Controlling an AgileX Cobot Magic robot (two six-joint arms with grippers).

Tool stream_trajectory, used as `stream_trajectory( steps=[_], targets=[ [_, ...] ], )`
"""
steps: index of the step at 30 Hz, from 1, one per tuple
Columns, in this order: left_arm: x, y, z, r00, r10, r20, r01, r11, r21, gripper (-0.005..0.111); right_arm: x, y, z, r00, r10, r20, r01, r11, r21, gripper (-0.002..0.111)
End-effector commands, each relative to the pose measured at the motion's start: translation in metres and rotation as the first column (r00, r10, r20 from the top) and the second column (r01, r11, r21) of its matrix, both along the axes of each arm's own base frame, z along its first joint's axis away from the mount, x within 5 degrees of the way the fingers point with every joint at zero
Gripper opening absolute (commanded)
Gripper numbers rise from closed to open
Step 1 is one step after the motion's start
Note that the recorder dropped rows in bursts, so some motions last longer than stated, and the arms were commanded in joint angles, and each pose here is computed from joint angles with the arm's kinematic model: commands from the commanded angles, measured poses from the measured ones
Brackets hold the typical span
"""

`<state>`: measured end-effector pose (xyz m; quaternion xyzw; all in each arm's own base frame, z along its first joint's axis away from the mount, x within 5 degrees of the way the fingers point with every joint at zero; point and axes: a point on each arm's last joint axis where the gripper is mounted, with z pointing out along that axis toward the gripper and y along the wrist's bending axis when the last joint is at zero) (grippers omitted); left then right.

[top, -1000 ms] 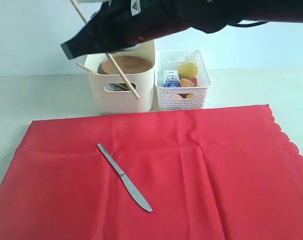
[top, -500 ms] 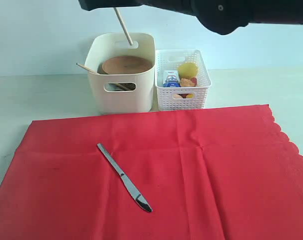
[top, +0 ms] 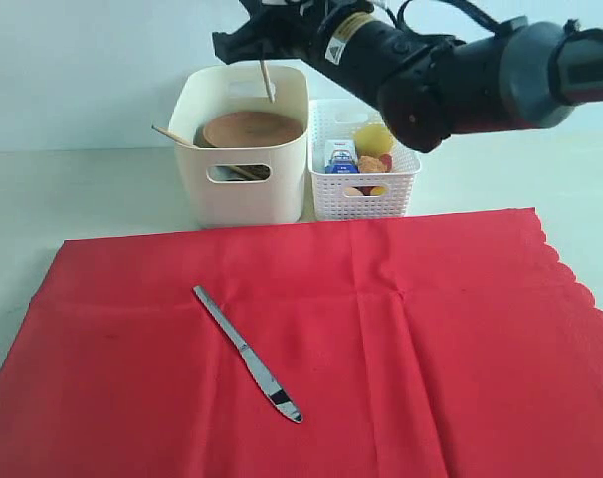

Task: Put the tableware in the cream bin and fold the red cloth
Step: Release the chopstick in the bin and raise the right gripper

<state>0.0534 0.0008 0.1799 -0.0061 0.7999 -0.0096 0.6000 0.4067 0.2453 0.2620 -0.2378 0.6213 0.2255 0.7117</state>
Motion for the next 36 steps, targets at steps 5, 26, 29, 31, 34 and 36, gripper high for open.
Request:
stream_trajectory(
  steps=[5,26,29,31,34,36],
  targets=[
    [0.0,0.0,0.001,1.0,0.0,0.016,0.0,1.0,0.001,0.0,0.019,-0.007,-0.046,0.997,-0.057,-0.051,0.062,0.994,0.089,0.0],
    [0.0,0.0,0.001,1.0,0.0,0.016,0.0,1.0,0.001,0.0,0.024,-0.009,-0.088,0.961,-0.127,-0.245,0.112,0.991,-0.071,0.043],
    [0.0,0.0,0.001,1.0,0.0,0.016,0.0,1.0,0.001,0.0,0.022,-0.012,-0.079,0.943,-0.147,-0.298,0.116,0.986,-0.119,0.042],
    [0.0,0.0,0.001,1.0,0.0,0.016,0.0,1.0,0.001,0.0,0.019,-0.014,-0.072,0.925,-0.166,-0.341,0.119,0.981,-0.156,0.042],
    [0.0,0.0,0.001,1.0,0.0,0.016,0.0,1.0,0.001,0.0,0.011,-0.02,-0.055,0.89,-0.202,-0.409,0.117,0.968,-0.223,0.042],
    [0.0,0.0,0.001,1.0,0.0,0.016,0.0,1.0,0.001,0.0,0.005,-0.025,-0.044,0.866,-0.225,-0.447,0.114,0.958,-0.262,0.042]
  ],
)
